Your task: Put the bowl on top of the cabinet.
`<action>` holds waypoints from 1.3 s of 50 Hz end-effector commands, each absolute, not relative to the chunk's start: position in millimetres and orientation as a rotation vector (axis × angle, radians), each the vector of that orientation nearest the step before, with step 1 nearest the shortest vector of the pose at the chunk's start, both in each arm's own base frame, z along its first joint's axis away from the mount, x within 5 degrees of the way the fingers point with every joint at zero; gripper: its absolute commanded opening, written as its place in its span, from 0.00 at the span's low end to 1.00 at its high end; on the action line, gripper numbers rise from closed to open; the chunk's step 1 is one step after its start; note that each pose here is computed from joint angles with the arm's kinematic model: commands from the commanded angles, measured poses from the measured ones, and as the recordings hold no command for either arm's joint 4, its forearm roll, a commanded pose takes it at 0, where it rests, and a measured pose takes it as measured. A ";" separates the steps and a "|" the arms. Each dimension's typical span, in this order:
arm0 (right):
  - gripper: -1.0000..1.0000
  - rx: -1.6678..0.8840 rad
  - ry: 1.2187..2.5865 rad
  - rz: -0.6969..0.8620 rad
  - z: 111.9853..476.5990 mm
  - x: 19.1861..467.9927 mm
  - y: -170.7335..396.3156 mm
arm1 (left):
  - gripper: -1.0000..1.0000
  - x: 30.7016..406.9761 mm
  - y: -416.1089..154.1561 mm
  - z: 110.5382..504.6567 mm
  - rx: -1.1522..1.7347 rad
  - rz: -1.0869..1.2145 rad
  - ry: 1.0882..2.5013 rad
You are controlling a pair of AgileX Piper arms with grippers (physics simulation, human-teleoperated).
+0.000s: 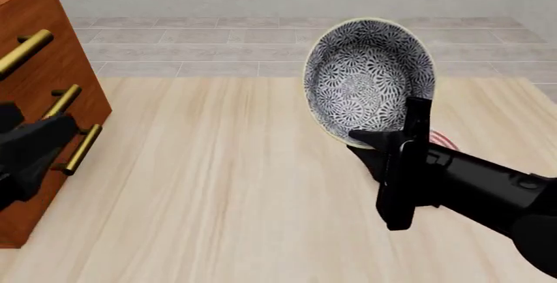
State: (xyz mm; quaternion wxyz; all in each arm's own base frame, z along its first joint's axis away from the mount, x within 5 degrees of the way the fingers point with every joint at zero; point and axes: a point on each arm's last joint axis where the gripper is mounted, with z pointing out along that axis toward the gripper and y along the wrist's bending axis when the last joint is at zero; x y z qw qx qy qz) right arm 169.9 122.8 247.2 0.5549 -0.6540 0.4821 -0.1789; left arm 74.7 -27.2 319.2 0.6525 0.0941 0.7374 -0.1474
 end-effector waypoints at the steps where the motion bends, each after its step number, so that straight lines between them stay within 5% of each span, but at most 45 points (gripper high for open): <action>1: 0.00 -1.563 1.110 -0.427 249.8 168.6 125.1 | 1.00 93.9 -47.1 361.6 0.251 -0.465 1.799; 22: 0.00 -1.586 1.088 -0.411 250.3 161.2 126.5 | 1.00 134.5 -89.3 388.6 0.213 -0.623 2.005; 65: 0.00 -1.618 1.059 -0.351 249.3 152.9 136.8 | 1.00 156.5 -126.3 455.1 0.284 -0.705 1.984</action>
